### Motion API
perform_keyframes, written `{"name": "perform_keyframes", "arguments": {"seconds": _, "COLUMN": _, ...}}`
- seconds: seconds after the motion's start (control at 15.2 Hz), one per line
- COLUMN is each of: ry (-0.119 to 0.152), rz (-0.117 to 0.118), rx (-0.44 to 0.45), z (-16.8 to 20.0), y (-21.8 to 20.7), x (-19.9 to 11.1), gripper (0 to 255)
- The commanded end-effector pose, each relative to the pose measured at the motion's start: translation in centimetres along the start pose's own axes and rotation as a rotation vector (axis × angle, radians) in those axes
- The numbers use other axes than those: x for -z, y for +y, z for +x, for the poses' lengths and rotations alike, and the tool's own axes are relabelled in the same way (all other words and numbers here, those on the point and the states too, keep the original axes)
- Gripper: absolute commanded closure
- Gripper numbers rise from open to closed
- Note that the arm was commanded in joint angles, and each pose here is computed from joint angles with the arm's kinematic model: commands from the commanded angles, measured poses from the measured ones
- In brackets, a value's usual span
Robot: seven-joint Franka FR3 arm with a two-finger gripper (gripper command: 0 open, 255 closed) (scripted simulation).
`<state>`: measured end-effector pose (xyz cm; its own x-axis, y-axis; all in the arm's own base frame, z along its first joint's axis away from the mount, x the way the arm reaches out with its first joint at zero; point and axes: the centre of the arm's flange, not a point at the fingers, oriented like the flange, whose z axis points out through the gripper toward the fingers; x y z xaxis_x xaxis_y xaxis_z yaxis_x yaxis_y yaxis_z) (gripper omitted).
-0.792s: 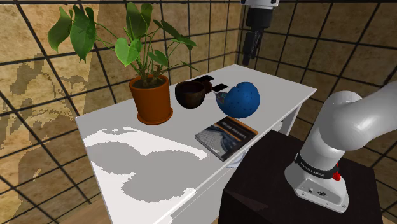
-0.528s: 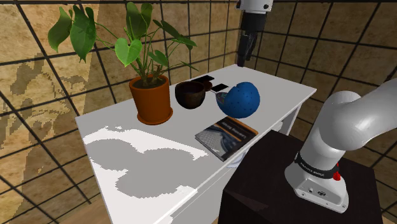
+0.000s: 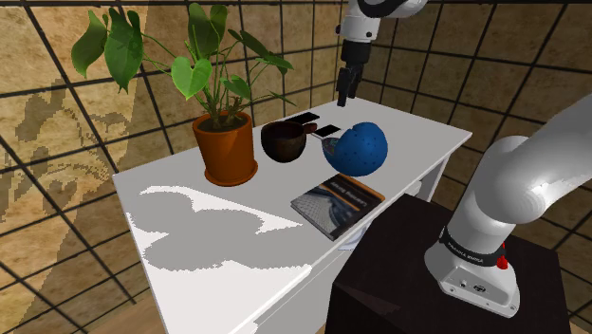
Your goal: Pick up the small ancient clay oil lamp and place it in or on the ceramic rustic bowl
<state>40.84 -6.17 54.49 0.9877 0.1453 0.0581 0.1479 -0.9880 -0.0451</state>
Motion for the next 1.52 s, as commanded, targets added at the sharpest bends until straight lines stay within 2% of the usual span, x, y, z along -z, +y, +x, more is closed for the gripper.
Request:
{"name": "perform_keyframes", "arguments": {"seconds": 0.0, "ry": 0.002, "rz": 0.004, "rx": 0.0, "z": 1.5, "y": 1.5, "x": -1.4, "gripper": 0}}
{"name": "perform_keyframes", "arguments": {"seconds": 1.45, "ry": 0.009, "rz": 0.049, "rx": -0.007, "z": 18.4, "y": 19.8, "x": -16.4, "gripper": 0}}
